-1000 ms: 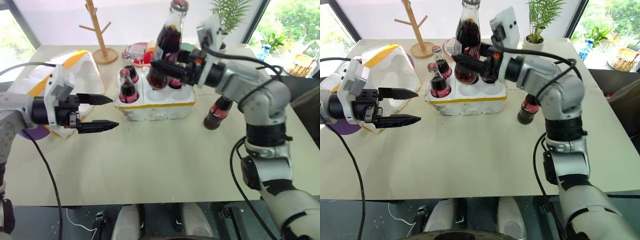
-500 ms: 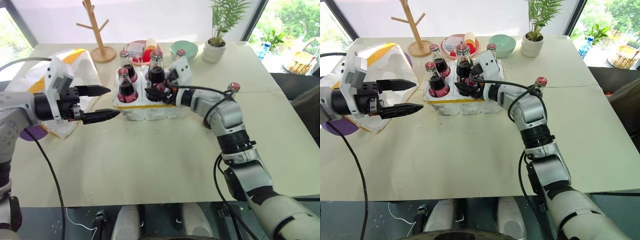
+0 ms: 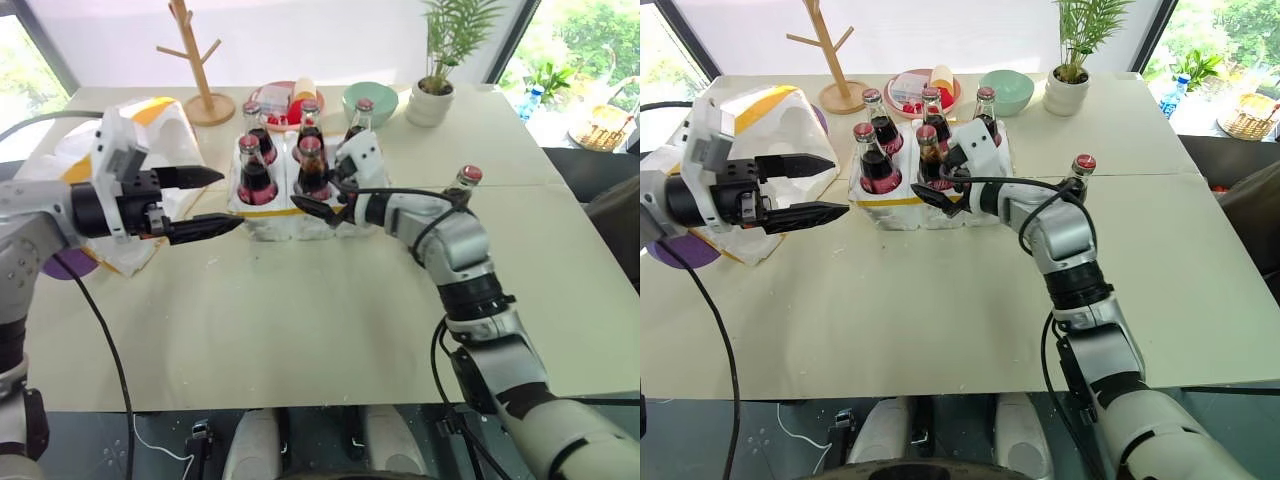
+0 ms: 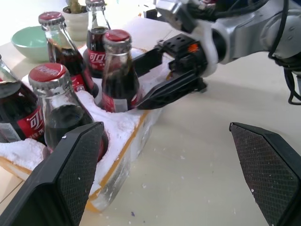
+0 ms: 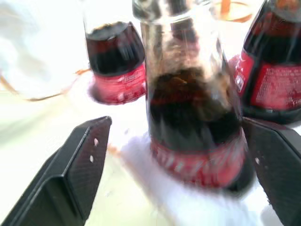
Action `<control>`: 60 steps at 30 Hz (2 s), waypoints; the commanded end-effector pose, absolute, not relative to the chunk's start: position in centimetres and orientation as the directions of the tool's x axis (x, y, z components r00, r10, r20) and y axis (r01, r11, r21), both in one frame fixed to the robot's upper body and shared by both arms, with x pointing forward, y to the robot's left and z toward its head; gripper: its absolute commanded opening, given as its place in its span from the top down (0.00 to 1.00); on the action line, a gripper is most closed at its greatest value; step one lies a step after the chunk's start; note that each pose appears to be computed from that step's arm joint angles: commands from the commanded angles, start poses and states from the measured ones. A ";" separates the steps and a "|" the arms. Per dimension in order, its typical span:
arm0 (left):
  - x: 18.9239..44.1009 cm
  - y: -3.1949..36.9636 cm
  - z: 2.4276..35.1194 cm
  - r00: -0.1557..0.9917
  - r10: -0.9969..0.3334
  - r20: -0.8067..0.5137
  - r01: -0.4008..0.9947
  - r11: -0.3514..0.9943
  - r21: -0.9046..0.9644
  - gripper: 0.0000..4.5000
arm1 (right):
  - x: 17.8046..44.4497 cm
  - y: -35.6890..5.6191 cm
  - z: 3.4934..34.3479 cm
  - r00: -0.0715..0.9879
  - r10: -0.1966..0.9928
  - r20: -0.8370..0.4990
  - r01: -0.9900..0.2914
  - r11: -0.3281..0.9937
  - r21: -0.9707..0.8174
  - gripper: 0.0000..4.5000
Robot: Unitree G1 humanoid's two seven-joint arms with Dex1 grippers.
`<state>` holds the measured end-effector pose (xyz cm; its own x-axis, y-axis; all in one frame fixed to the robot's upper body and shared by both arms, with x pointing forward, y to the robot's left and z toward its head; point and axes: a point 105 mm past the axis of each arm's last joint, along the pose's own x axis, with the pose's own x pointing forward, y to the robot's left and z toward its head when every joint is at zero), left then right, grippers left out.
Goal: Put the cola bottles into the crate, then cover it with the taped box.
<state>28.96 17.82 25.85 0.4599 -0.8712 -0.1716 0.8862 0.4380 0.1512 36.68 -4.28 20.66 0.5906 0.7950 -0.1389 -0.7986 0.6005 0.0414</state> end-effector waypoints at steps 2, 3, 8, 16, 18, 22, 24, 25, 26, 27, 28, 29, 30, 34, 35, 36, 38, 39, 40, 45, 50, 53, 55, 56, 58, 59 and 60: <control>29.2 17.5 26.7 0.441 -0.885 -0.152 0.890 0.410 0.198 0.00 | 32.8 -6.3 22.3 0.531 0.835 -0.144 -0.818 0.549 0.173 0.01; 29.3 17.3 26.6 0.432 -0.889 -0.154 0.895 0.401 0.198 0.00 | 32.1 -6.9 22.1 0.535 0.830 -0.158 -0.808 0.557 0.193 0.01; 30.2 16.7 26.6 0.386 -0.908 -0.161 0.914 0.353 0.201 0.00 | 29.6 -10.9 20.8 0.598 0.763 -0.244 -0.719 0.646 0.257 0.01; 31.7 15.8 27.1 0.332 -0.929 -0.167 0.931 0.293 0.220 0.00 | 25.7 -17.7 18.7 0.722 0.599 -0.347 -0.573 0.798 0.185 0.01; 31.9 15.6 27.0 0.320 -0.932 -0.171 0.934 0.280 0.222 0.00 | 25.6 -18.7 18.2 0.752 0.551 -0.363 -0.523 0.833 0.181 0.01; 32.4 15.1 27.0 0.295 -0.940 -0.172 0.941 0.255 0.221 0.00 | 26.9 -20.5 18.3 0.851 0.412 -0.326 -0.412 0.908 0.074 0.01; 32.1 14.7 27.0 0.269 -0.948 -0.171 0.949 0.230 0.216 0.00 | 27.7 -20.7 18.6 0.887 0.373 -0.273 -0.381 0.924 0.024 0.01; 32.0 14.6 27.0 0.261 -0.950 -0.171 0.951 0.223 0.215 0.00 | 27.9 -20.7 18.7 0.894 0.367 -0.257 -0.376 0.926 0.013 0.01; 31.9 14.5 27.0 0.254 -0.952 -0.171 0.953 0.216 0.215 0.00 | 28.1 -20.7 18.6 0.902 0.358 -0.242 -0.368 0.930 0.005 0.01; 31.7 14.3 27.0 0.243 -0.955 -0.172 0.955 0.205 0.213 0.00 | 28.5 -20.8 18.6 0.914 0.336 -0.227 -0.347 0.938 -0.010 0.01; 31.4 14.1 27.0 0.229 -0.958 -0.173 0.958 0.191 0.212 0.00 | 29.0 -20.9 18.5 0.927 0.310 -0.213 -0.321 0.947 -0.020 0.01; 31.2 14.0 27.0 0.219 -0.960 -0.174 0.961 0.181 0.210 0.00 | 29.3 -21.0 18.4 0.935 0.291 -0.202 -0.303 0.953 -0.028 0.01; 30.9 13.7 27.0 0.205 -0.963 -0.177 0.963 0.167 0.212 0.00 | 29.8 -20.9 18.3 0.941 0.280 -0.189 -0.291 0.956 -0.033 0.01; 29.9 12.8 27.1 0.165 -0.971 -0.171 0.970 0.129 0.208 0.00 | 31.2 -20.1 17.8 0.945 0.286 -0.158 -0.292 0.956 -0.011 0.01; 29.7 12.6 27.1 0.155 -0.972 -0.174 0.971 0.118 0.209 0.00 | 31.6 -19.8 17.5 0.943 0.293 -0.156 -0.297 0.955 0.002 0.01; 29.5 12.4 27.0 0.148 -0.973 -0.178 0.971 0.109 0.212 0.00 | 32.1 -19.5 17.2 0.942 0.299 -0.155 -0.301 0.954 0.010 0.01; 29.3 12.1 26.9 0.144 -0.973 -0.180 0.971 0.104 0.216 0.00 | 32.9 -19.2 16.9 0.942 0.303 -0.146 -0.303 0.953 0.022 0.01; 29.3 12.1 26.9 0.144 -0.973 -0.179 0.971 0.105 0.216 0.00 | 33.6 -19.3 16.8 0.946 0.293 -0.139 -0.292 0.956 0.032 0.01; 29.2 12.0 26.9 0.145 -0.973 -0.178 0.971 0.105 0.215 0.00 | 34.3 -19.5 16.7 0.949 0.285 -0.132 -0.283 0.959 0.033 0.01; 29.0 11.7 26.8 0.145 -0.974 -0.176 0.971 0.106 0.214 0.00 | 35.5 -19.8 17.2 0.949 0.296 -0.108 -0.297 0.955 0.009 0.19; 28.7 11.8 26.8 0.159 -0.972 -0.172 0.970 0.121 0.211 0.00 | 34.8 -19.7 20.8 0.930 0.367 -0.020 -0.368 0.929 -0.045 0.38; 28.8 12.1 26.7 0.179 -0.969 -0.169 0.967 0.141 0.212 0.00 | 35.0 -18.4 25.2 0.892 0.442 0.095 -0.437 0.897 -0.068 0.38; 28.9 12.3 26.8 0.192 -0.968 -0.162 0.964 0.156 0.214 0.00 | 35.3 -17.2 27.4 0.861 0.488 0.141 -0.479 0.873 -0.096 0.38; 28.9 12.3 26.9 0.198 -0.967 -0.158 0.963 0.162 0.214 0.00 | 35.6 -16.6 28.3 0.850 0.504 0.154 -0.494 0.863 -0.105 0.38; 29.0 12.5 27.0 0.210 -0.966 -0.152 0.960 0.175 0.217 0.00 | 36.2 -15.0 29.8 0.818 0.544 0.183 -0.535 0.839 -0.103 0.38; 29.1 12.5 27.0 0.215 -0.965 -0.151 0.959 0.180 0.218 0.00 | 36.5 -14.2 30.3 0.805 0.562 0.190 -0.555 0.827 -0.091 0.38; 29.2 12.5 27.1 0.220 -0.964 -0.149 0.958 0.185 0.220 0.00 | 36.8 -13.5 30.5 0.796 0.575 0.191 -0.570 0.817 -0.085 0.38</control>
<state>29.46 12.21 25.94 0.2061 -0.9626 -0.1757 0.9680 0.1743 0.1804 36.88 -14.44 29.64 0.8228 0.5457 0.1585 -0.5402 0.8377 -0.0800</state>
